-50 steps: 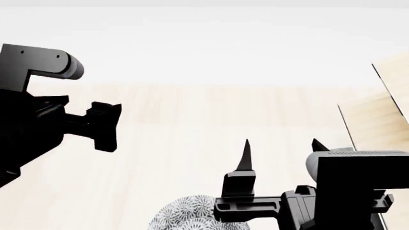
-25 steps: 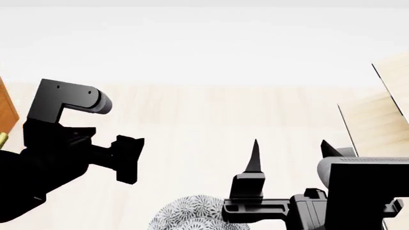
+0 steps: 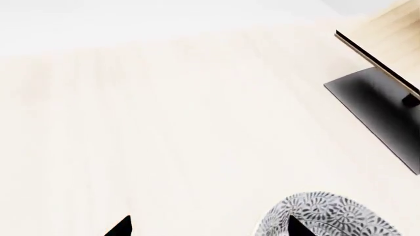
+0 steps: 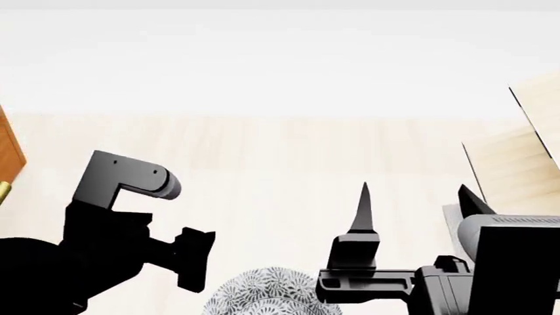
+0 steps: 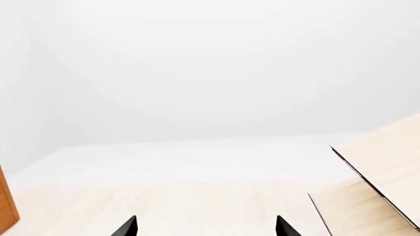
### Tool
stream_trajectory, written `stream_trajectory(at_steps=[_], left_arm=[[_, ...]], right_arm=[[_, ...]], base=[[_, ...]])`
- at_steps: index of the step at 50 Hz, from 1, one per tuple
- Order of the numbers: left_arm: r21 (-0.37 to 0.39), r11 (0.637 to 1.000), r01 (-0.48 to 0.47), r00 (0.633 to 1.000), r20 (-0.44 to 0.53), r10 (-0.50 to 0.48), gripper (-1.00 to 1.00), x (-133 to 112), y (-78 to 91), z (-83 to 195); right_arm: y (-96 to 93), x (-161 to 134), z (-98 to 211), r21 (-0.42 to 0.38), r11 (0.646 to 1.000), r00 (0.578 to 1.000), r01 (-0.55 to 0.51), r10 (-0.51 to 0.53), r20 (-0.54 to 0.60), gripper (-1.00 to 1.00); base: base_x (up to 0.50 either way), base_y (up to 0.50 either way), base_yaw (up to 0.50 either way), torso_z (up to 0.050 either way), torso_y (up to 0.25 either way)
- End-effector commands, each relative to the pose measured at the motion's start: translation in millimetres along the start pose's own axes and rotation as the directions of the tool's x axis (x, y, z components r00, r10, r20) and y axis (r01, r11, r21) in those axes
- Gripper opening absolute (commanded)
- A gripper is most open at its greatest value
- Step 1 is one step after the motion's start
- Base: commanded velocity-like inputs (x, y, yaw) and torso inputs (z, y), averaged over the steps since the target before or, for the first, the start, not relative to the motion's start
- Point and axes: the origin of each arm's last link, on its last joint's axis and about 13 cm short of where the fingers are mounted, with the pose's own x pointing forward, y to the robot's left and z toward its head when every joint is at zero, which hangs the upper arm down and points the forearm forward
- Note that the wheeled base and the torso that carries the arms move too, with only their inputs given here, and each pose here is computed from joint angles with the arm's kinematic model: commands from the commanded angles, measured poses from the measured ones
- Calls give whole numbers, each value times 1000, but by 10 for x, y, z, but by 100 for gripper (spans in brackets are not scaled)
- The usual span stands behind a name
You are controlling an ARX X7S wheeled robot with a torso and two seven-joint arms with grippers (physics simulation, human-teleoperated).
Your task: Close the top drawer of the cabinet and put the bowl on top of it.
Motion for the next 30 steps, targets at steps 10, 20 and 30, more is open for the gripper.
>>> stream_trajectory(at_steps=[10, 20, 30], left_arm=[[12, 1000, 9, 999, -37, -9, 100, 47, -19, -158], [12, 1000, 29, 998, -56, -28, 100, 85, -59, -203], [14, 999, 42, 995, -89, -41, 100, 159, -72, -310]], right_arm=[[69, 46, 63, -11, 999, 999, -40, 40, 16, 100], [57, 49, 48, -9, 999, 999, -36, 36, 14, 100], [67, 63, 58, -8, 999, 999, -39, 40, 15, 100]], base=[[0, 0, 0, 0, 0], [0, 0, 0, 0, 0], [0, 0, 0, 0, 0]])
